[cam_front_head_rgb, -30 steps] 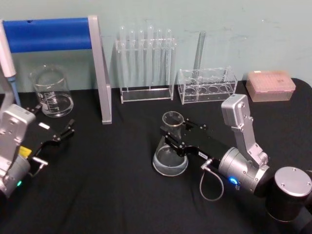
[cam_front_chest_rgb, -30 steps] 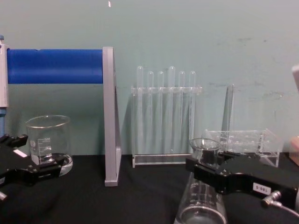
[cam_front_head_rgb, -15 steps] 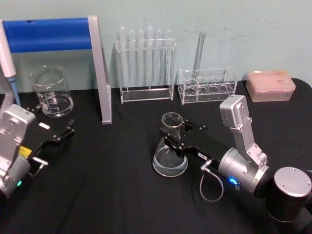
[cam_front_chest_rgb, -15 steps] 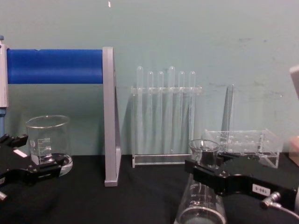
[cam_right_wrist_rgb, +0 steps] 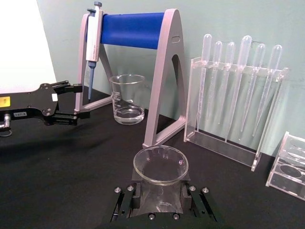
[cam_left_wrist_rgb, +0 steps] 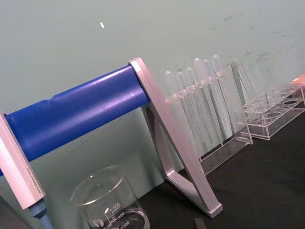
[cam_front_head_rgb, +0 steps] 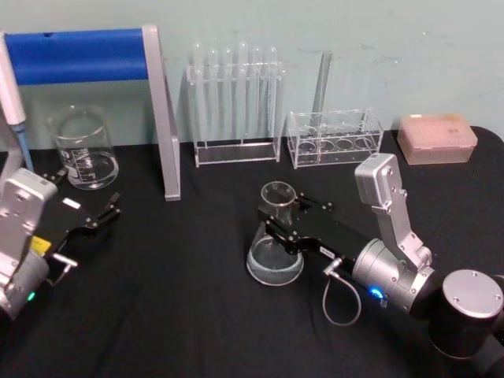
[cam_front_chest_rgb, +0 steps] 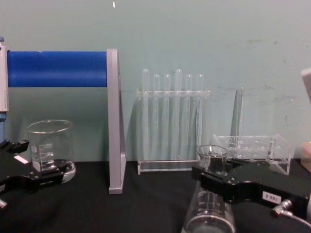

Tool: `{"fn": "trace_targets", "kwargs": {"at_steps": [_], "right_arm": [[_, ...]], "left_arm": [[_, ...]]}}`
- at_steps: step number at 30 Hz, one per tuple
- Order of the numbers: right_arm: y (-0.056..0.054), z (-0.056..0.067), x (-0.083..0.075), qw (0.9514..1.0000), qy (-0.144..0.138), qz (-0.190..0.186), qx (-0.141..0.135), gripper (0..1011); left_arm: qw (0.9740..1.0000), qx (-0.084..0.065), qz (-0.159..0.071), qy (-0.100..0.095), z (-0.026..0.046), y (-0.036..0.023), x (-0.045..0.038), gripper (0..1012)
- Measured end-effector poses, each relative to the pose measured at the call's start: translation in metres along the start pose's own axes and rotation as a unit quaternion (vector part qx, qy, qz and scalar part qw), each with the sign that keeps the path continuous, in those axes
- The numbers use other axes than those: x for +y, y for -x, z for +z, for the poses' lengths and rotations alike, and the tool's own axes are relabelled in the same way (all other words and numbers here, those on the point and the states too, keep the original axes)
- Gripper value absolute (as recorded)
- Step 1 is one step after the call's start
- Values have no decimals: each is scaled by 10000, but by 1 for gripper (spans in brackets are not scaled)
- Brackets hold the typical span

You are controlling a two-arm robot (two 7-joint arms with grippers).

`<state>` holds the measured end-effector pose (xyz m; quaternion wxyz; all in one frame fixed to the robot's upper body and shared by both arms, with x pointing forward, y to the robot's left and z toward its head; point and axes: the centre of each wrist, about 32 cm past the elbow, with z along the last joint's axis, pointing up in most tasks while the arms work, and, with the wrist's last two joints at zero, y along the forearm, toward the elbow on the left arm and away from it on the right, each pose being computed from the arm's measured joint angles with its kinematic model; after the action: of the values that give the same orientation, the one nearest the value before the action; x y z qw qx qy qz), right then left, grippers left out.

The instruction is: Grasp the erlenmeyer flask with one hand, shake it three times, then place it back.

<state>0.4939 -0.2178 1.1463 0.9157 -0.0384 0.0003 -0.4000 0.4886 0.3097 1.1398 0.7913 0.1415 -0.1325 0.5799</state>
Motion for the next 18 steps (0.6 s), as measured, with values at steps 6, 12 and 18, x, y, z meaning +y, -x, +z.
{"fn": "trace_targets", "kwargs": {"at_steps": [6, 12, 18], "right_arm": [[-1, 1, -1, 10000, -1, -2, 0, 672], [-3, 2, -1, 10000, -4, -4, 0, 844], [-3, 1, -1, 10000, -4, -5, 0, 1002]], "left_arm": [[10000, 0, 0, 0, 0, 0, 0, 1001], [10000, 0, 0, -1, 0, 0, 0, 1001], [10000, 0, 0, 0, 0, 0, 0, 1001]]}}
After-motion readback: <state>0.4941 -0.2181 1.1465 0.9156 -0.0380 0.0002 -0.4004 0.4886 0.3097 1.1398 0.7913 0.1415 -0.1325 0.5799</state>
